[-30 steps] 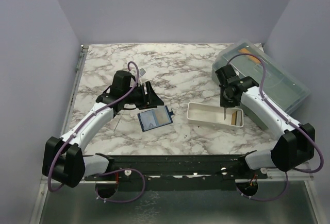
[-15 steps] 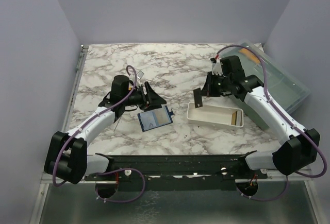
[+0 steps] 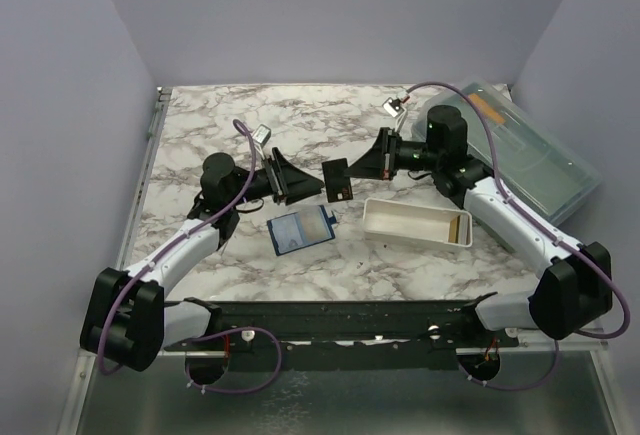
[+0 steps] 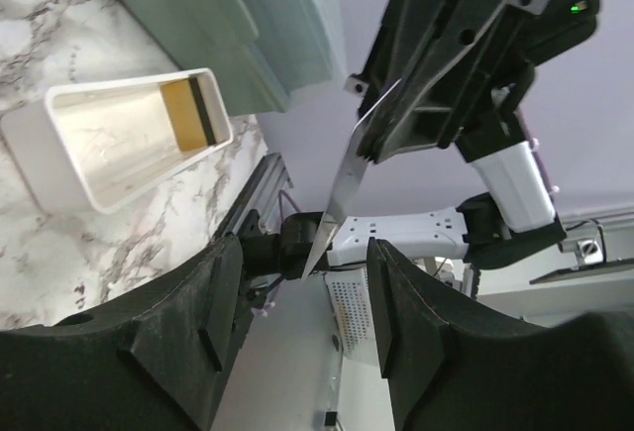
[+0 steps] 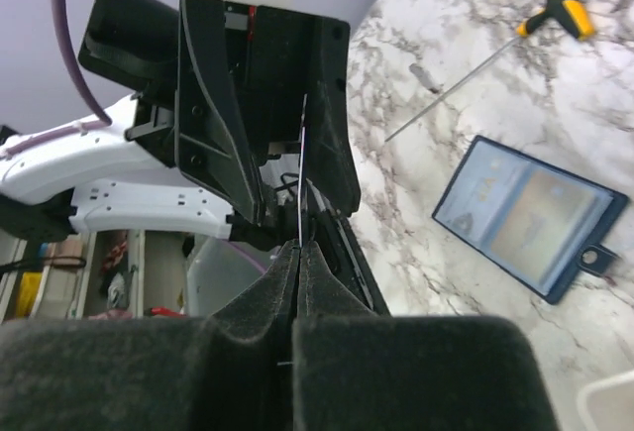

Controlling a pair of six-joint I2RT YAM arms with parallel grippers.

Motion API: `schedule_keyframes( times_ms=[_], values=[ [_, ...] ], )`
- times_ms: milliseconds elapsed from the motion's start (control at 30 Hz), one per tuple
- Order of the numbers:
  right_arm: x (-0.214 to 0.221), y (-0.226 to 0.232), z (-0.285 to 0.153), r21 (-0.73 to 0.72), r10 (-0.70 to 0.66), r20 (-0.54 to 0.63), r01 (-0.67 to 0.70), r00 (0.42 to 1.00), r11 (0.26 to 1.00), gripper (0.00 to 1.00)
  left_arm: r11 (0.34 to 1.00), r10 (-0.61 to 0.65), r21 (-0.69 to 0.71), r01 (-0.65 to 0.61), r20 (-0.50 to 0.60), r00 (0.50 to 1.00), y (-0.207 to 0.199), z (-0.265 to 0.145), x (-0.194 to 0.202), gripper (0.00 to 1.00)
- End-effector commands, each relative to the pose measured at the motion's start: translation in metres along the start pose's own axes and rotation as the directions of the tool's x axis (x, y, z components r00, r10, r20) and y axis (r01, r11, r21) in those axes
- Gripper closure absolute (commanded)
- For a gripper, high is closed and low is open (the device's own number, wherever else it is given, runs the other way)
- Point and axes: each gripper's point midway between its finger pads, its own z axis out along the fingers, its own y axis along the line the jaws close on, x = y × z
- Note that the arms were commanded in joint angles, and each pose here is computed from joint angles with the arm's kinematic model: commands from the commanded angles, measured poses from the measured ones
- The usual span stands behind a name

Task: Put the credit cards into the card holder
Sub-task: Insert the credit card into the card holder.

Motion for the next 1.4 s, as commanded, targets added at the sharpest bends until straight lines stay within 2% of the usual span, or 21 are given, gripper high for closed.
schedule_keyframes(
  times_ms=[0,200,367,433,500,567,600,667,700,767,867,1000,1133,1267,1367],
  values=[
    [0.009,0.019,0.008,-0.135,-0.007,-0.033,0.002,0.999,0.991,1.00,0.992,0.056,0.114,-0.054,-0.008,0.998,-0.029,-0.004,0.001,0.42],
    [0.014,0.018,0.013,-0.157,0.011,-0.045,-0.018,0.999,0.988,1.00,0.992,0.037,0.117,-0.036,-0.010,0.999,-0.028,-0.004,0.004,0.55],
    [0.015,0.010,0.018,-0.155,0.020,-0.052,-0.028,0.998,0.988,1.00,0.993,0.039,0.114,-0.038,-0.011,0.999,-0.025,-0.003,0.005,0.72],
    [0.014,0.011,0.020,-0.161,0.019,-0.052,-0.027,0.998,0.987,1.00,0.993,0.036,0.113,-0.033,-0.024,0.999,-0.023,-0.002,0.007,0.82],
    [0.014,0.005,0.022,-0.137,0.026,-0.044,-0.032,0.999,0.990,1.00,0.994,0.035,0.107,-0.031,-0.036,0.999,-0.019,-0.002,0.008,0.99],
    [0.012,-0.010,0.024,-0.051,0.032,-0.028,-0.033,0.999,0.998,0.98,0.996,0.027,0.081,-0.023,-0.040,0.999,-0.012,-0.004,0.008,1.00],
    [0.012,-0.019,0.024,0.001,0.032,-0.025,-0.032,0.999,0.999,0.93,0.998,0.028,0.059,-0.026,-0.040,0.999,-0.007,-0.005,0.007,1.00],
    [0.015,-0.041,0.022,0.119,0.036,-0.027,-0.033,0.999,0.992,0.77,0.998,0.031,-0.056,-0.034,-0.041,0.999,0.016,-0.009,0.005,1.00],
    [0.017,-0.052,0.021,0.172,0.033,-0.030,-0.027,0.999,0.985,0.70,0.986,0.036,-0.164,-0.043,-0.046,0.998,0.036,-0.012,0.004,1.00],
    [0.023,-0.073,0.021,0.254,0.035,-0.044,-0.023,0.998,0.967,0.59,0.908,-0.018,-0.418,-0.014,-0.074,0.997,0.079,-0.030,0.012,1.00],
    [0.040,-0.104,0.024,0.355,0.058,-0.084,-0.024,0.995,0.935,0.47,0.805,-0.103,-0.592,0.038,-0.076,0.992,0.117,-0.053,0.014,1.00],
    [0.067,-0.138,0.040,0.485,0.070,-0.168,0.021,0.983,0.874,0.31,0.731,-0.204,-0.674,0.110,-0.062,0.977,0.149,-0.065,0.025,1.00],
    [0.099,-0.171,0.055,0.634,0.065,-0.274,0.129,0.960,0.763,0.18,0.683,-0.230,-0.721,0.116,-0.061,0.971,0.171,-0.073,0.033,1.00],
    [0.112,-0.193,0.066,0.659,0.079,-0.283,0.134,0.956,0.740,0.17,0.727,-0.223,-0.683,0.078,-0.128,0.966,0.177,-0.068,0.039,1.00],
    [0.114,-0.205,0.071,0.674,0.076,-0.276,0.137,0.958,0.726,0.23,0.745,-0.219,-0.664,0.060,-0.159,0.963,0.185,-0.066,0.041,1.00]
  ],
)
